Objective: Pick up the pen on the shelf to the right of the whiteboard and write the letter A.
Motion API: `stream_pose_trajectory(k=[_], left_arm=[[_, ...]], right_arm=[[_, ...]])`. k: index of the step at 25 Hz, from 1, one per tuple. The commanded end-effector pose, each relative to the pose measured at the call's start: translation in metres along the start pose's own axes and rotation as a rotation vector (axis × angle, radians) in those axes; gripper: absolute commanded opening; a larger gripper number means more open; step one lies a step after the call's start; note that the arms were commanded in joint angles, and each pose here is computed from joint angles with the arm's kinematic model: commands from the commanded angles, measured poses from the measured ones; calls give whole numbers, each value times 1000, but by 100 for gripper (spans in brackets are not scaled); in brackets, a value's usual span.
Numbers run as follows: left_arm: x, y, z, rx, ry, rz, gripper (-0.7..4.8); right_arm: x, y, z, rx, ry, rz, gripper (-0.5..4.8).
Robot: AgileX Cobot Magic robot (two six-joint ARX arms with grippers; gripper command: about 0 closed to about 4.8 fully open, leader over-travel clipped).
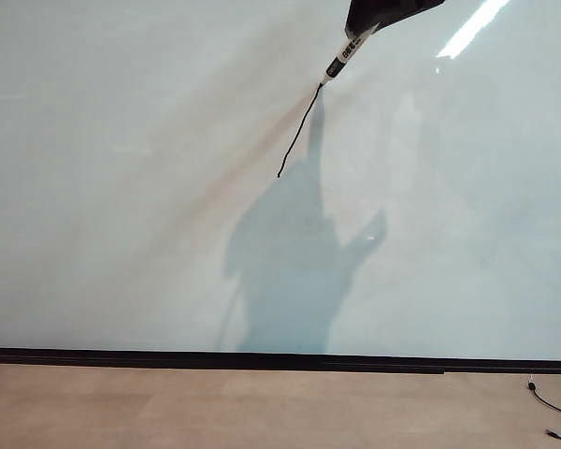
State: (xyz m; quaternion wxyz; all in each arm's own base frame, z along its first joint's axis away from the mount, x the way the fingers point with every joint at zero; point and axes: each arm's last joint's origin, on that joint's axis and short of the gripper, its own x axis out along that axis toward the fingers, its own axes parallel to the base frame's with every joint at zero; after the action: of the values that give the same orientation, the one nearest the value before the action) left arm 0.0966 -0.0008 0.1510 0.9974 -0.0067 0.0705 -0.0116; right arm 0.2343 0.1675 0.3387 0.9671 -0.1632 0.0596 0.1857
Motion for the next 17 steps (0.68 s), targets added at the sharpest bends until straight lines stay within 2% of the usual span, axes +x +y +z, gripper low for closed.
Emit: stream_pose_trajectory(k=[1,4,7,8,12,17], left_arm=[[0,0,2,4,-10,-1,-5],[0,0,2,4,-10,-1,-4],[0,0,2,4,-10,0,-4],[0,0,2,4,-10,0,-4],[0,0,2,4,-10,-1,-4],[0,0,2,4,-10,-1,-5]], right_arm=[[-3,3,-2,-9,38,43,-6],[-14,19,-7,-32,71,89,-6],[-32,40,-18,-33,39,82,-6],[-38,47,-25,17,16,72,-6],[-45,50,-47,204,-77,63,-6],[-42,46,-58,308,-134,36,-6]])
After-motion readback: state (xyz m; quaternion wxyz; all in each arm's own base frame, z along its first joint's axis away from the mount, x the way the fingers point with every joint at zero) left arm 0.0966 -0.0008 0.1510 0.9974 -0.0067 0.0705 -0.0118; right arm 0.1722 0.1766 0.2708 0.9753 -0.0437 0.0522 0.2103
